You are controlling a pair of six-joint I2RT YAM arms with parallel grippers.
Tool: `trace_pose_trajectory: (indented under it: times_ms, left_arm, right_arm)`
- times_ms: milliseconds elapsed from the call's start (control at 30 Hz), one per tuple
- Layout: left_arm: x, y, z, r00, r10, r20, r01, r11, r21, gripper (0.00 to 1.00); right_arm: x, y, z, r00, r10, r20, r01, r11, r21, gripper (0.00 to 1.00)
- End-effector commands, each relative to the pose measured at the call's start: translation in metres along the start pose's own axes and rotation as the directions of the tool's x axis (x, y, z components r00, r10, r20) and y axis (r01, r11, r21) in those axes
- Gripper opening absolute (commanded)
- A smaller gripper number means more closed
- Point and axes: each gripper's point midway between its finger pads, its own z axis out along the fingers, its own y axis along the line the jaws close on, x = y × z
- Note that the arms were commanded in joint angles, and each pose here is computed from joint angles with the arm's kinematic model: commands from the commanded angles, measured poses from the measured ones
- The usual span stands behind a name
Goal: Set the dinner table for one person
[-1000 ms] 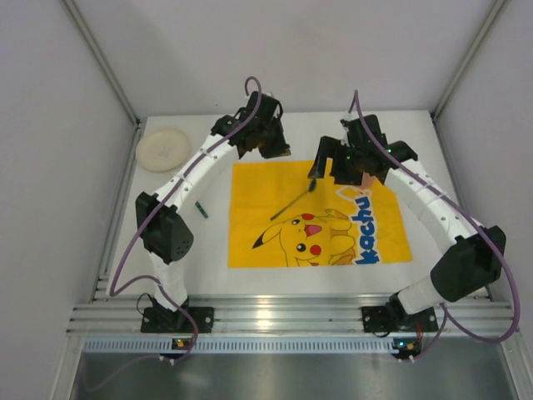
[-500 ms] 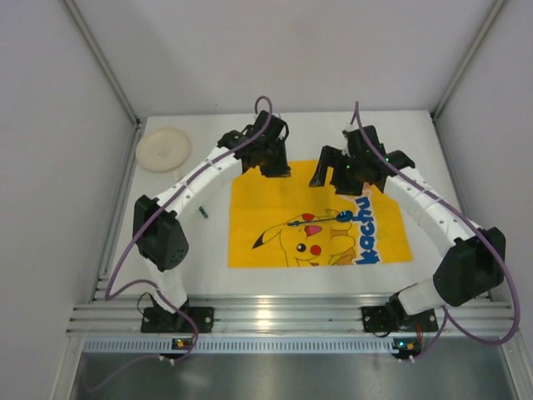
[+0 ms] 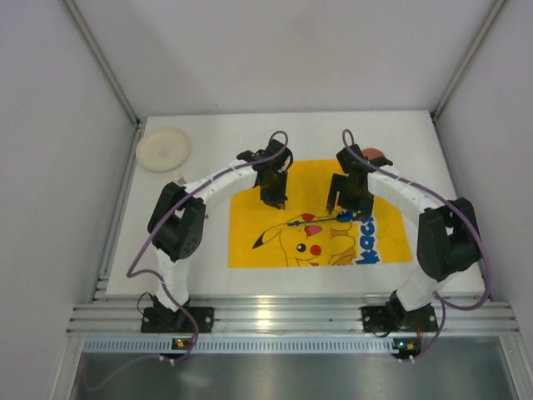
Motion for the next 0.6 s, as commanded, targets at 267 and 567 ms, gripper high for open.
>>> trace_pose_trajectory:
  times_ms: [267, 567]
  left_arm:
    - [-0.003, -0.004, 0.016, 0.996, 0.087, -0.032, -0.086, 0.996, 0.029, 0.20]
    - [-0.005, 0.001, 0.013, 0.990, 0.130, -0.059, -0.130, 0.992, 0.005, 0.18]
  right_arm:
    - [-0.032, -0.029, 0.012, 0.994, -0.028, 0.103, 0.007, 0.981, 0.196, 0.66]
    - [-0.037, -0.027, 0.040, 0.989, -0.039, 0.140, 0.013, 0.983, 0.184, 0.56]
